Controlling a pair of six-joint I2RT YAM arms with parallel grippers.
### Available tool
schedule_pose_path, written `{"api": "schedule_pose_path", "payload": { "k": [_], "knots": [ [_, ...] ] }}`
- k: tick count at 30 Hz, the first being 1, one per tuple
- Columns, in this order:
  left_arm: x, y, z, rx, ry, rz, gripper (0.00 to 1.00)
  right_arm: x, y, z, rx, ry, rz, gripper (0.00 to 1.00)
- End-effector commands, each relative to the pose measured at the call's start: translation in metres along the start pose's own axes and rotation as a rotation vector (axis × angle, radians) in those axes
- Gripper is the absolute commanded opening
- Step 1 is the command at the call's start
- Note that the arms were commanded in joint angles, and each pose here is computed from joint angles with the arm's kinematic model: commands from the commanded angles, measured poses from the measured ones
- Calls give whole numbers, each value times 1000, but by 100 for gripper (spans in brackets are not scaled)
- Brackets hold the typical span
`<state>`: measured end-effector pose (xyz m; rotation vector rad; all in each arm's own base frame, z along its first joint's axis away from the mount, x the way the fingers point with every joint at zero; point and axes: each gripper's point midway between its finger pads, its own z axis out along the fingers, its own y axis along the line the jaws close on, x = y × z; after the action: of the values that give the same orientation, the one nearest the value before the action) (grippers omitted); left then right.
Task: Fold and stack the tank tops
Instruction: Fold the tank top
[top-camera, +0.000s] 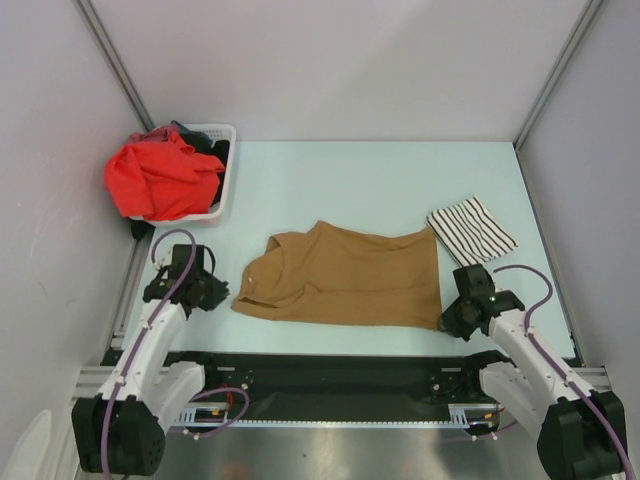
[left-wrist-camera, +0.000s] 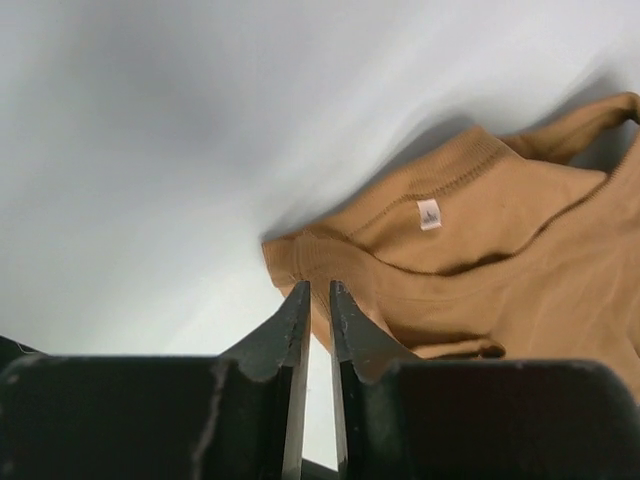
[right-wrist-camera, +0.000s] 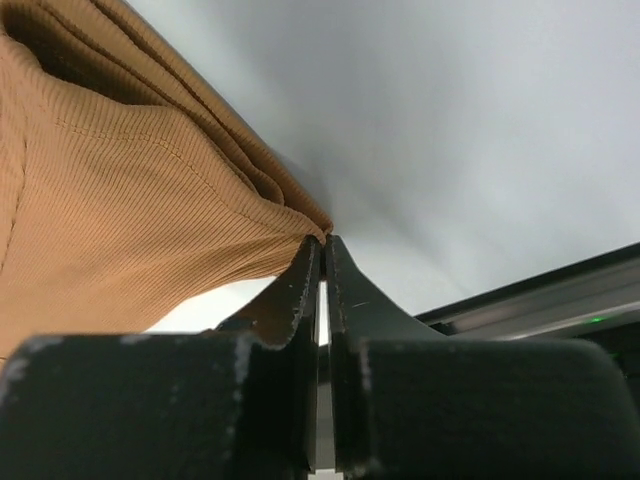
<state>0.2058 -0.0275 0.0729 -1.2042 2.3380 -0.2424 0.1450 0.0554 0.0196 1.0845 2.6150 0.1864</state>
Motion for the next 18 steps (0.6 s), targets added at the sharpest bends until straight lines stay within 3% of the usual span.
{"api": "schedule_pose_path", "payload": {
  "k": [1,2,3,4,6,8,11,18],
  "knots": [
    [-13,-10,9,-14,-28,-9,18,-3,-9,-4,49,-22,19,6],
    [-19,-17,9,-4,-37,3,23,-4,-9,-4,56,-25,20,11],
    [-20,-17,15,-30,-24,18,36,-6,-10,-4,69,-30,17,16],
    [-23,-18,16,-41,-28,33,42,-8,-11,-4,81,-37,15,30],
    [-33,-25,17,-43,-46,81,59,-17,-8,-10,87,-68,8,35],
    [-44,-47,18,59,-83,162,61,-30,0,-18,72,-111,1,45],
    [-46,-85,13,240,-78,251,63,-56,23,-31,10,-207,-50,45],
    [-58,-130,12,350,-92,332,66,-97,102,-42,-198,-290,-196,44]
  ]
}}
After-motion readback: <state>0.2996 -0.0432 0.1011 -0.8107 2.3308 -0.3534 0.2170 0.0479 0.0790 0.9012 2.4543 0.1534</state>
